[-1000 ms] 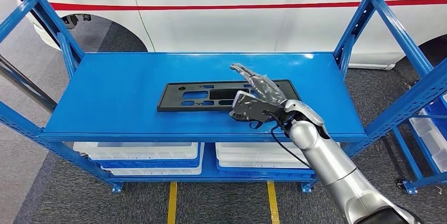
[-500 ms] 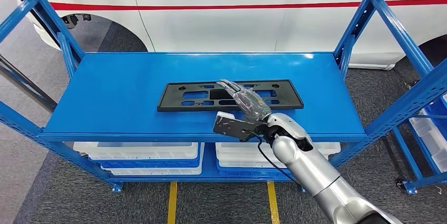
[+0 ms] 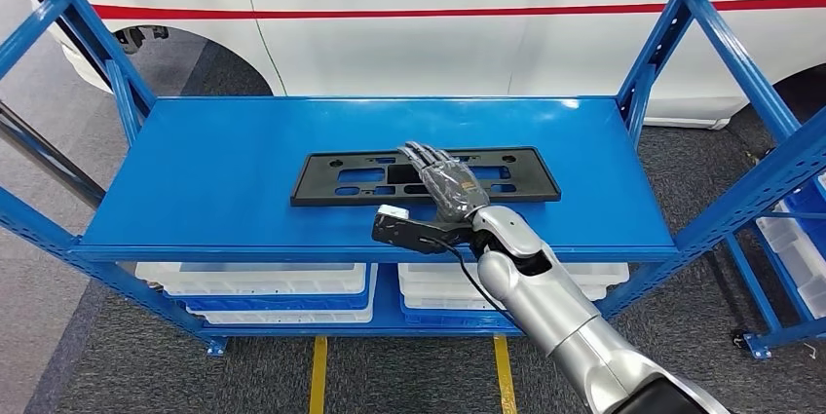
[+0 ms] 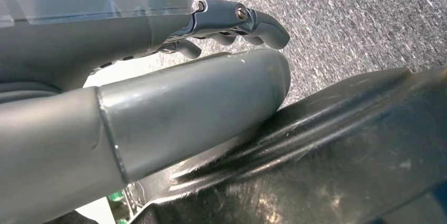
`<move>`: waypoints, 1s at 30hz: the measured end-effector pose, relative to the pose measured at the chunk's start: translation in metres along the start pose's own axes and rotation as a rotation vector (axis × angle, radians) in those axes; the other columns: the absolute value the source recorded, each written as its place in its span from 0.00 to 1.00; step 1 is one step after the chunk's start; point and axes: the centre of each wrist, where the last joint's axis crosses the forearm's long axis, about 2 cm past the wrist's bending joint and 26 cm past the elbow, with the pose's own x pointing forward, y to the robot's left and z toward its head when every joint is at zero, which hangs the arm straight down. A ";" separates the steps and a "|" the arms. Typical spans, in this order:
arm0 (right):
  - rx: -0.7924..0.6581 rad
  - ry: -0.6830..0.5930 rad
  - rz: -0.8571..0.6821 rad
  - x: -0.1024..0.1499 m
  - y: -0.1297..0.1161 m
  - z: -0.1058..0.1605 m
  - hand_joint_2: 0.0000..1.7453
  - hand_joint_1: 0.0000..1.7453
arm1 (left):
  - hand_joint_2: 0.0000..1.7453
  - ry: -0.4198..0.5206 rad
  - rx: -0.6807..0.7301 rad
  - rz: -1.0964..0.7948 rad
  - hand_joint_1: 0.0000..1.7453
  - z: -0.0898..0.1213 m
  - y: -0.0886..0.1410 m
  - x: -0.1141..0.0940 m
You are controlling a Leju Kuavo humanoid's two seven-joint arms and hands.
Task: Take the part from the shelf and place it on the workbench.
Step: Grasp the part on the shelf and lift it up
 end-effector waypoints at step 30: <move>-0.019 0.322 0.409 -0.050 0.031 -0.008 1.00 0.99 | 0.00 0.011 0.012 -0.062 0.00 0.000 0.000 0.001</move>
